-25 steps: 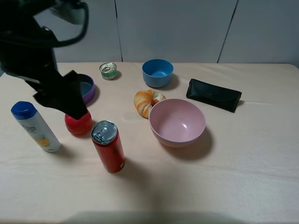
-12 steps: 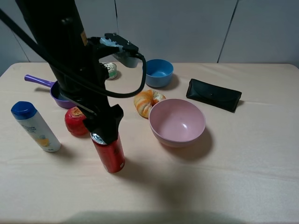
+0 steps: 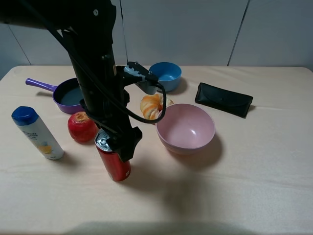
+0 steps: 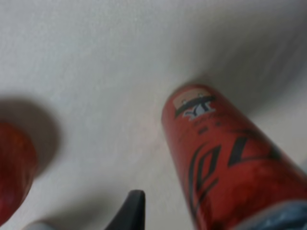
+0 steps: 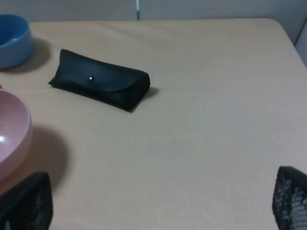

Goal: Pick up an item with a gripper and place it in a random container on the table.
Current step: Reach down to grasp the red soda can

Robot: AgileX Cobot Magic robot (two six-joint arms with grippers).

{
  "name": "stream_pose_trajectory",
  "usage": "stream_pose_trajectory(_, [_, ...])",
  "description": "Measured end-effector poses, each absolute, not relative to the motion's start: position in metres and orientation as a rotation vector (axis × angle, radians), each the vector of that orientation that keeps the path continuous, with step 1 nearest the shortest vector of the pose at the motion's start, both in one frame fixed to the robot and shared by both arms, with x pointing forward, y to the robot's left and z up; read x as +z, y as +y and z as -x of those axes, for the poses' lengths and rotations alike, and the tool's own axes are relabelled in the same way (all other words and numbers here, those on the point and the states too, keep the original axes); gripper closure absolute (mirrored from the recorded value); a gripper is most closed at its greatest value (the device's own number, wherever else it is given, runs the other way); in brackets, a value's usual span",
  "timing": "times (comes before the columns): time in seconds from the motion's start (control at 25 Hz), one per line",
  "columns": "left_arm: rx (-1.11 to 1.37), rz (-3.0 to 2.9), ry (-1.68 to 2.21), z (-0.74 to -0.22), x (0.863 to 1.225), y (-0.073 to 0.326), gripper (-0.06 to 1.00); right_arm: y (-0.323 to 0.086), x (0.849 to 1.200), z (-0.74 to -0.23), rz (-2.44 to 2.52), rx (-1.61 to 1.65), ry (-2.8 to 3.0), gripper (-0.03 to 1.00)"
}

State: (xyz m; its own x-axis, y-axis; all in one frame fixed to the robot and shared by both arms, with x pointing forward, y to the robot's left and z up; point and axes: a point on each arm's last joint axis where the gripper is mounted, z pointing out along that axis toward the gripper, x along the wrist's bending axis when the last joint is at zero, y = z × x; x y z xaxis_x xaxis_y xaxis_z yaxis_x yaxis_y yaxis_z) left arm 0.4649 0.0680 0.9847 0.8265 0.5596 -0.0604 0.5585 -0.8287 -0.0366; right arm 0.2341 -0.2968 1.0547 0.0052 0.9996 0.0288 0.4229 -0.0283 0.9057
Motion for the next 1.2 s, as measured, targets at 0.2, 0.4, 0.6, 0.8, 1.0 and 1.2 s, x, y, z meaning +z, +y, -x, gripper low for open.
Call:
stream_pose_trajectory(0.2, [0.095,2.999,-0.858,-0.461,0.974,0.057,-0.02,-0.297,1.055,-0.234,-1.546,0.993,1.511,0.27])
stream_pose_trajectory(0.4, [0.103,2.965,-0.818,-0.457,0.961,0.057,-0.02,-0.297,1.055,-0.234,-1.546,0.993,1.511,0.27])
stream_pose_trajectory(0.6, [0.105,2.926,-0.793,-0.452,0.947,0.066,-0.02,-0.297,1.055,-0.234,-1.547,0.994,1.511,0.27])
stream_pose_trajectory(0.8, [0.073,2.945,-0.787,-0.45,0.939,0.069,-0.02,-0.297,1.055,-0.234,-1.547,0.994,1.511,0.27])
stream_pose_trajectory(1.0, [0.042,2.984,-0.797,-0.452,0.938,0.067,0.07,-0.297,1.055,-0.234,-1.547,0.994,1.511,0.27])
stream_pose_trajectory(1.2, [0.036,2.993,-0.797,-0.453,0.938,0.066,0.29,-0.297,1.055,-0.234,-1.547,0.994,1.511,0.27])
